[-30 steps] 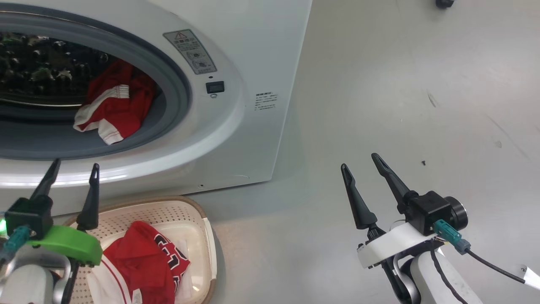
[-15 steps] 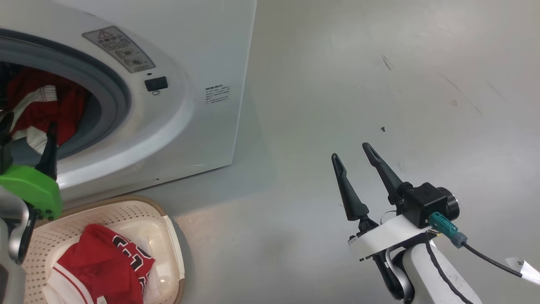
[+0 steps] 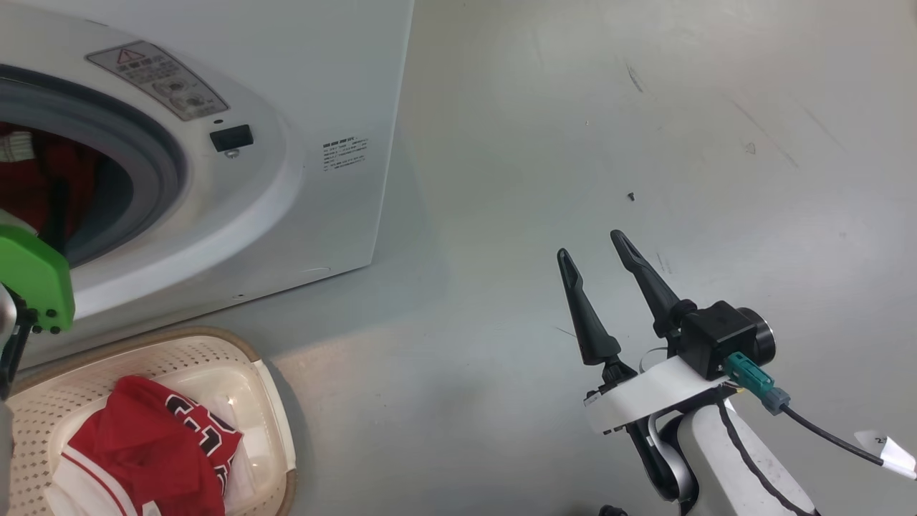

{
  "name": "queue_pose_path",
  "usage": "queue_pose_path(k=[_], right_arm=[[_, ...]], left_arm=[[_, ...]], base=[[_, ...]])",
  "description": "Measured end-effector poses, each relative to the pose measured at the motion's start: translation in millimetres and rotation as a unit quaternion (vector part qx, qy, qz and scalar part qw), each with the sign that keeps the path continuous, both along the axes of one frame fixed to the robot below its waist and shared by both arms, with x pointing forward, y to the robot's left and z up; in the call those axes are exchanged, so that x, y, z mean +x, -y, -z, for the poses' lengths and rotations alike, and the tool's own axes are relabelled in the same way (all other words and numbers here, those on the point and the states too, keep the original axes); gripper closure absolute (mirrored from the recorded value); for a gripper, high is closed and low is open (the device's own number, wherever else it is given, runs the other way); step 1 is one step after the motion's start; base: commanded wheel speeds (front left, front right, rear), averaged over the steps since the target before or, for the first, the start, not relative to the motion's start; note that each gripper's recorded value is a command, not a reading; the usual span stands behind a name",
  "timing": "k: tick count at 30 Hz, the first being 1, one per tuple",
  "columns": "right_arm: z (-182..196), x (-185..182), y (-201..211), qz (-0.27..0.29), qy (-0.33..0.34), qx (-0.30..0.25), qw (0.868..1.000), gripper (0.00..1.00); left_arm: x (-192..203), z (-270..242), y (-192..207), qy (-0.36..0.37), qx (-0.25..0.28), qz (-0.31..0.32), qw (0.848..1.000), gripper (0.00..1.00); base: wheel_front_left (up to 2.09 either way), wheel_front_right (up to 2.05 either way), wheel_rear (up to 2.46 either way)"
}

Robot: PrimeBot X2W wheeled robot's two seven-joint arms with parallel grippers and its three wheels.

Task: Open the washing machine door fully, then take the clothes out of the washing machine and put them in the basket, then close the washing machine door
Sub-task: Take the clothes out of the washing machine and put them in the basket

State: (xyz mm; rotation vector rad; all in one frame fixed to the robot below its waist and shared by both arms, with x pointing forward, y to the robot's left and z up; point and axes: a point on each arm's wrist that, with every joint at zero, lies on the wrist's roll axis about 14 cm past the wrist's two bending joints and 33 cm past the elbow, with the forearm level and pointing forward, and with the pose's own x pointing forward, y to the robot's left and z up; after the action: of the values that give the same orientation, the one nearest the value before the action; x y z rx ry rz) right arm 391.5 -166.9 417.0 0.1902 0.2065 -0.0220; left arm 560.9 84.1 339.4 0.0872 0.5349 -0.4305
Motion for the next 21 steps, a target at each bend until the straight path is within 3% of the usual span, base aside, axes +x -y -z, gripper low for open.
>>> queue_pose_path(k=[8, 21], right_arm=[[2.1, 5.5, -4.3, -0.006, -0.001, -0.001, 1.0, 0.0], [6.2, 10.8, -5.1, -0.007, -0.006, -0.008, 1.0, 0.0]], left_arm=[[9.0, 12.1, 3.2, -0.035, 0.001, -0.009, 0.999, 0.0], [31.7, 17.8, 21.5, -0.07, -0.053, -0.049, 0.995, 0.0]], base=[[0.0, 0.0, 0.0], [0.0, 0.0, 0.0]])
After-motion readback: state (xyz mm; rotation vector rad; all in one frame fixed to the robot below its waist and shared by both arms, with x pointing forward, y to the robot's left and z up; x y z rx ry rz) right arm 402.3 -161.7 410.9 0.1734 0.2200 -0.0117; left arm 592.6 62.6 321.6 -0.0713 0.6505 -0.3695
